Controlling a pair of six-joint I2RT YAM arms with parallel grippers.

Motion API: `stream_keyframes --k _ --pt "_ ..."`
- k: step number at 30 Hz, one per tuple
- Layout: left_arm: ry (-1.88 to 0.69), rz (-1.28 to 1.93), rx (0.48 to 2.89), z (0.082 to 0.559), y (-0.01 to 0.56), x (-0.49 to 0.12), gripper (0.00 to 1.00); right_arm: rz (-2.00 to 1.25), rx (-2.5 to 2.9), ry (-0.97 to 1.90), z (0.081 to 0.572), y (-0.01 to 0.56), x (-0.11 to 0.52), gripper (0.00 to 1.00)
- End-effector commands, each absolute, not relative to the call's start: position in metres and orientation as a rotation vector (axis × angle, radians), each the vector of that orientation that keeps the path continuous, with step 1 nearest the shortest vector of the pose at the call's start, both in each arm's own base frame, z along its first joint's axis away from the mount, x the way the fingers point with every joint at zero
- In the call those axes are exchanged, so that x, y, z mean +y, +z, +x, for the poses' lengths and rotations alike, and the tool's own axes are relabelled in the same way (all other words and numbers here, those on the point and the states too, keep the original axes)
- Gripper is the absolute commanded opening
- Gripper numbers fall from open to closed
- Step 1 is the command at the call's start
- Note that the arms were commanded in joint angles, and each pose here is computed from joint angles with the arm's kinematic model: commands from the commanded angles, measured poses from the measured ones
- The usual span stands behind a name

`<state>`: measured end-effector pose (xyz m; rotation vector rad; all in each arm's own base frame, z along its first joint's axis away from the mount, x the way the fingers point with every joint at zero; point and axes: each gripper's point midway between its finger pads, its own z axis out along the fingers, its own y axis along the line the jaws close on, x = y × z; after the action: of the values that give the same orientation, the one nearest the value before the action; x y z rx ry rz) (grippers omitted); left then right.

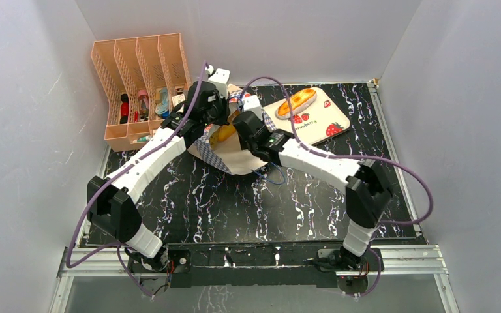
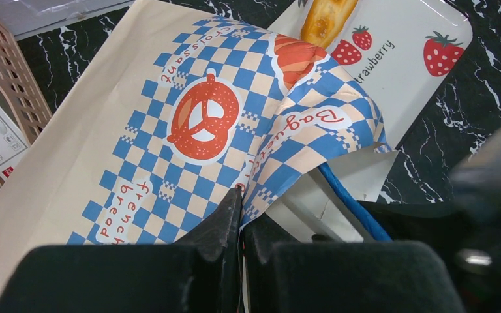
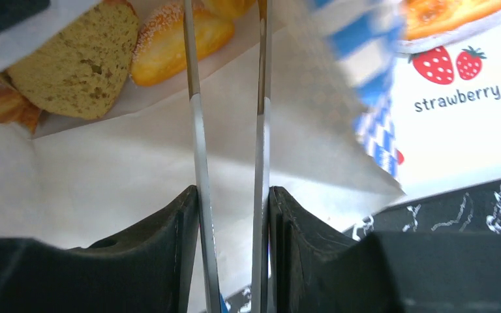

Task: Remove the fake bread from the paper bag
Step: Take out the fake bread from the paper bag.

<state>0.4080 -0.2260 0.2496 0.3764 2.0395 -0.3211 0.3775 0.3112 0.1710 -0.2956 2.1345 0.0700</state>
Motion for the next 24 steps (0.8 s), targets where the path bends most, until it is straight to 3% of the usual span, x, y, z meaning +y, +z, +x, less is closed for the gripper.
stream_keyframes --k 1,18,24 --pt "-0.343 0.352 2.004 0.403 0.265 -0.226 0.00 -0.157 2.050 0.168 0.368 0.230 0.292 0.00" --pt "-0.365 0.319 1.980 0.421 0.265 -0.237 0.00 -0.199 2.187 0.222 0.322 0.219 0.278 0.00" --pt "-0.391 0.352 1.981 0.418 0.267 -0.242 0.00 -0.176 2.227 0.154 0.343 0.186 0.291 0.15"
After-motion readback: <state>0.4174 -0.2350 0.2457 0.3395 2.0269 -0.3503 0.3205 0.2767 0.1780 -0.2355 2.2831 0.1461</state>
